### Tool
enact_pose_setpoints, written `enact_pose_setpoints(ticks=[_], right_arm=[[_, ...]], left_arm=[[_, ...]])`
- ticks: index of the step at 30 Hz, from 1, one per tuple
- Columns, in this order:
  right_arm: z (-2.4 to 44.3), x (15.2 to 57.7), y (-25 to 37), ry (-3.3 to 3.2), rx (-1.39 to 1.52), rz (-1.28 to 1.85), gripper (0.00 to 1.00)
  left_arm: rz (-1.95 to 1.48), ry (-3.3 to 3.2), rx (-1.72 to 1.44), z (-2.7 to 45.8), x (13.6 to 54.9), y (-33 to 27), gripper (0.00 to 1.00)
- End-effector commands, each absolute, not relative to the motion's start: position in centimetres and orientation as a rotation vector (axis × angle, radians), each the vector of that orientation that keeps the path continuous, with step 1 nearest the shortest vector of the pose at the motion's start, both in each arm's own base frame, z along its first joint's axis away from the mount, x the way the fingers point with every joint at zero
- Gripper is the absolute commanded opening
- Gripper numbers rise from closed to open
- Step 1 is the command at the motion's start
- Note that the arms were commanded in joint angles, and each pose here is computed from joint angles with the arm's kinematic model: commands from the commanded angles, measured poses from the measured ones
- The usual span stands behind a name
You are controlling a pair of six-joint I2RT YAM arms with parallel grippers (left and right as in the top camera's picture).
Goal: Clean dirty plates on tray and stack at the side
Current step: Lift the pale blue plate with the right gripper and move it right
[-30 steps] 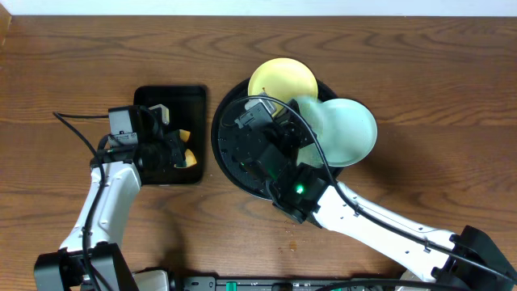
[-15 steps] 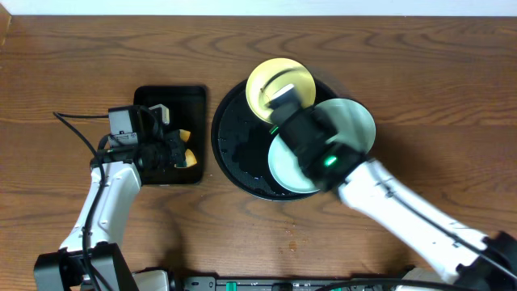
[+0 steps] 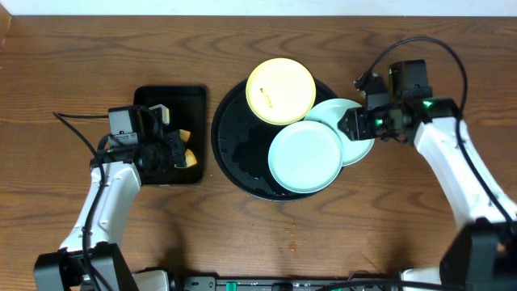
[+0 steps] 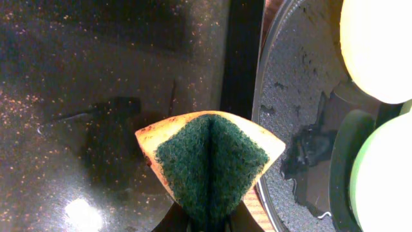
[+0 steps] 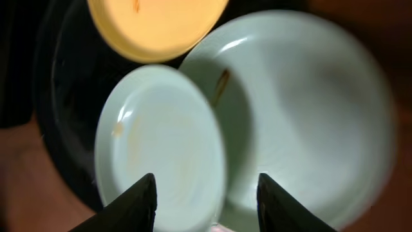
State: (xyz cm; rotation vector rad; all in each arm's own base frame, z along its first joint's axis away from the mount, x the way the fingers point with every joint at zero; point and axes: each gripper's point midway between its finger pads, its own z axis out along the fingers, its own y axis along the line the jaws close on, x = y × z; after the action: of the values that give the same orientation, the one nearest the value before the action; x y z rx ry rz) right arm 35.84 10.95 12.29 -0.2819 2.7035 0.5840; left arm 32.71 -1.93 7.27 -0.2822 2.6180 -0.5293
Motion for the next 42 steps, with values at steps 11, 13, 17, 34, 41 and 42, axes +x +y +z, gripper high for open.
enact_pose_setpoints(ticks=[11, 13, 17, 34, 41, 42], right_arm=[[5.3, 34.5, 12.9, 2.913, -0.33, 0.536, 0.4], [5.1, 34.5, 12.8, 2.917, -0.334, 0.505, 0.39], [4.9, 34.3, 12.4, 2.933, -0.346, 0.437, 0.39], [6.3, 35.3, 12.7, 2.903, -0.249, 0.401, 0.01], [14.9, 37.9, 14.9, 2.662, -0.331, 0.355, 0.01], [16.0, 38.0, 15.0, 2.629, -0.345, 0.308, 0.01]], left_arm=[[-0.541, 2.62, -0.263, 7.2, 32.7, -2.0, 0.08], [-0.541, 2.62, -0.264, 7.2, 32.7, -2.0, 0.08], [-0.541, 2.62, -0.264, 7.2, 32.7, -2.0, 0.08], [-0.54, 2.619, -0.263, 7.2, 32.7, -2.0, 0.08], [-0.541, 2.62, -0.264, 7.2, 32.7, -2.0, 0.08], [-0.541, 2.62, -0.264, 7.2, 32.7, -2.0, 0.08]])
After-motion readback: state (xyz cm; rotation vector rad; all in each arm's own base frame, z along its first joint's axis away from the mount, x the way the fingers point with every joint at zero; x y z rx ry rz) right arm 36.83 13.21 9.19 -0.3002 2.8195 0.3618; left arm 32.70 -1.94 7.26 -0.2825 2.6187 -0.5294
